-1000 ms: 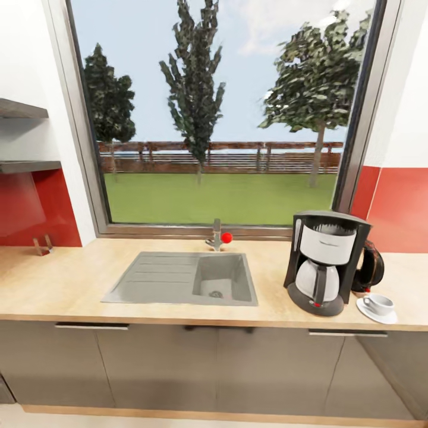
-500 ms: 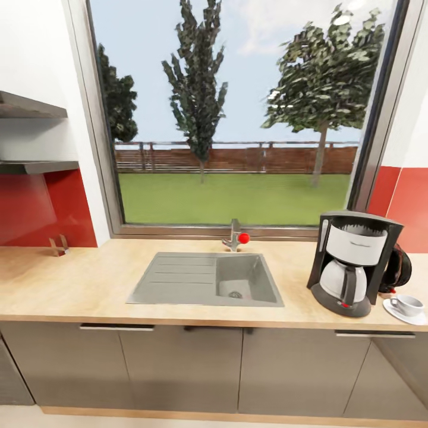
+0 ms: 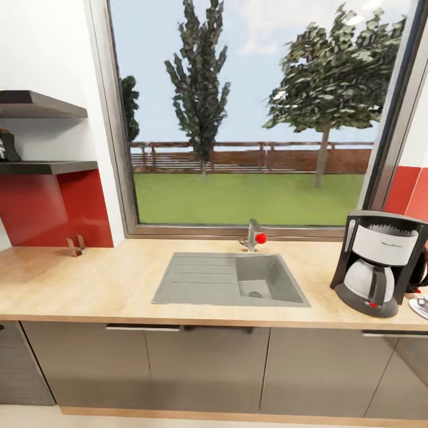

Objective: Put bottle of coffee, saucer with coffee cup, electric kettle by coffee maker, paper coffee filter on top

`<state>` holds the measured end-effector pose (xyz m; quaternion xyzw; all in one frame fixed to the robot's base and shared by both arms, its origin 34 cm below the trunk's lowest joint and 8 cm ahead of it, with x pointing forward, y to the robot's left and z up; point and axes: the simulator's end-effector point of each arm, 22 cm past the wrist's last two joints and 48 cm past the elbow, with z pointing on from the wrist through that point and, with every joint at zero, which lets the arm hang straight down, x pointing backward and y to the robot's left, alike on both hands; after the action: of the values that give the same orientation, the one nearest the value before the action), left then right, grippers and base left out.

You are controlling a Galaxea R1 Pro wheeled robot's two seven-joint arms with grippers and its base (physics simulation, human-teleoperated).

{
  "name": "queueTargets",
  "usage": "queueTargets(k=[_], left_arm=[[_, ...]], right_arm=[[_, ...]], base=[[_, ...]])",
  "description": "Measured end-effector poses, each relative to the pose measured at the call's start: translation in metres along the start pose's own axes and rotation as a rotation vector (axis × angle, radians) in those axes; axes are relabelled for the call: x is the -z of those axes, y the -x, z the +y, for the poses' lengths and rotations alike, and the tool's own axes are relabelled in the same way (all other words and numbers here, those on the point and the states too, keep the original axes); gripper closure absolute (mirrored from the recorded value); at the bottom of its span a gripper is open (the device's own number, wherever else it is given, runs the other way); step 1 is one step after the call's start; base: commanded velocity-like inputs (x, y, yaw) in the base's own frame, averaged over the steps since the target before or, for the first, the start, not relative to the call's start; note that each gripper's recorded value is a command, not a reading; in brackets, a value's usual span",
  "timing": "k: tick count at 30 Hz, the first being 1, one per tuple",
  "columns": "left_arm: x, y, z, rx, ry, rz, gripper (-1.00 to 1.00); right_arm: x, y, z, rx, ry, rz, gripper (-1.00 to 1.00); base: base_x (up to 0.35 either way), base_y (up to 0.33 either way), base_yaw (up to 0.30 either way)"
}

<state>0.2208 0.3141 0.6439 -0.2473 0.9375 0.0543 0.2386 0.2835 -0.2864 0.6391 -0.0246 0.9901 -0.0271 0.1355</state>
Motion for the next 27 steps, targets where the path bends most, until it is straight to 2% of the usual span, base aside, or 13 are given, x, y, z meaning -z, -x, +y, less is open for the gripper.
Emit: queueTargets(k=[21, 27], left_arm=[[0.0, -0.0013, 0.0003, 0.004, 0.002, 0.006, -1.0], [-0.0001, -0.0001, 0.0014, 0.01, 0.005, 0.001, -1.0]], right_arm=[[0.0, -0.0002, 0.0002, 0.0, 0.0, 0.0, -1.0], [0.0001, 0.006, 0.0014, 0.0, 0.002, -0.028, -1.0]], base=[[0.0, 0.342, 0.0], [0.0, 0.342, 0.0]])
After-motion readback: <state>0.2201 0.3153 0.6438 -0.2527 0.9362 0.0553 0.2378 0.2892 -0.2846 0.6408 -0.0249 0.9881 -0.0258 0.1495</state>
